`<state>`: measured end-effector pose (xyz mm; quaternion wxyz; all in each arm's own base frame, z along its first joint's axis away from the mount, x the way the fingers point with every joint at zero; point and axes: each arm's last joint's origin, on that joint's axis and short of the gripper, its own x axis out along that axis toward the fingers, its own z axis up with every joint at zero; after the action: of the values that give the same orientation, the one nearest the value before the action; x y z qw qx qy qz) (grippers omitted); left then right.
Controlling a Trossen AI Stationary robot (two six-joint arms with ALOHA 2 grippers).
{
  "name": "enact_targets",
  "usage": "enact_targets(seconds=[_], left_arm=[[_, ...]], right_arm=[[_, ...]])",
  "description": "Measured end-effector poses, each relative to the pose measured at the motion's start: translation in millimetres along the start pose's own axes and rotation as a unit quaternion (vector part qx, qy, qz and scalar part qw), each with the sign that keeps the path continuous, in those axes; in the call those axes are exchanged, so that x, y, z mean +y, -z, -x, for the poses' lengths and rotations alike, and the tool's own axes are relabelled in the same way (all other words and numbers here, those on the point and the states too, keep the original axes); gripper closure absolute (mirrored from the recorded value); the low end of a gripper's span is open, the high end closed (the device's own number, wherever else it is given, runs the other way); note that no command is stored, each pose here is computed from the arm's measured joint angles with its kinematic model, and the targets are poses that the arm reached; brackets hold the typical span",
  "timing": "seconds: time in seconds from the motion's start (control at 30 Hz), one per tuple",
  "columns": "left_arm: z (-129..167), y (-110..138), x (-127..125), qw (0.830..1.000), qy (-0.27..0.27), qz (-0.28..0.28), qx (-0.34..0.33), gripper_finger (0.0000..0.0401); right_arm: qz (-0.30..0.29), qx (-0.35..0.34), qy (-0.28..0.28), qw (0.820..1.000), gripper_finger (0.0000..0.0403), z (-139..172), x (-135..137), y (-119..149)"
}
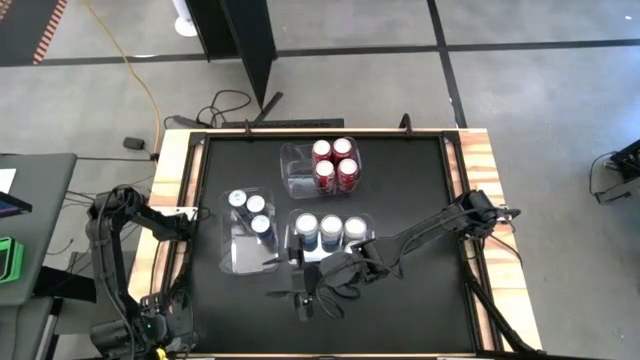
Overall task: Sort soda cans
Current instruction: Put the blue soda can into the middle left transparent bin
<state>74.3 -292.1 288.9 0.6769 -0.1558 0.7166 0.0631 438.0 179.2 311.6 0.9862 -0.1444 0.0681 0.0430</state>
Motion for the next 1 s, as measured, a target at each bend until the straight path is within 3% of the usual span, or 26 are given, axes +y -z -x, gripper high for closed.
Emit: enact_targets(seconds=[0.57, 0.73, 1.0], left_arm=[[0, 1, -9, 0.999, 0.05, -0.002, -0.019, 0.0043], [-4, 0, -10, 0.999, 0.04, 0.006, -0.032, 0.0043], [-36, 0, -23, 0.999, -0.011, -0.024, -0.019, 0.0043]], right_arm=[[0.0, 0.0, 0.0, 1.0, 0.0071, 0, 0, 0], [0.0, 0.0, 0.0, 1.0, 0.0071, 0, 0, 0], [0.0, 0.0, 0.0, 1.0, 0.0071, 0, 0, 0]])
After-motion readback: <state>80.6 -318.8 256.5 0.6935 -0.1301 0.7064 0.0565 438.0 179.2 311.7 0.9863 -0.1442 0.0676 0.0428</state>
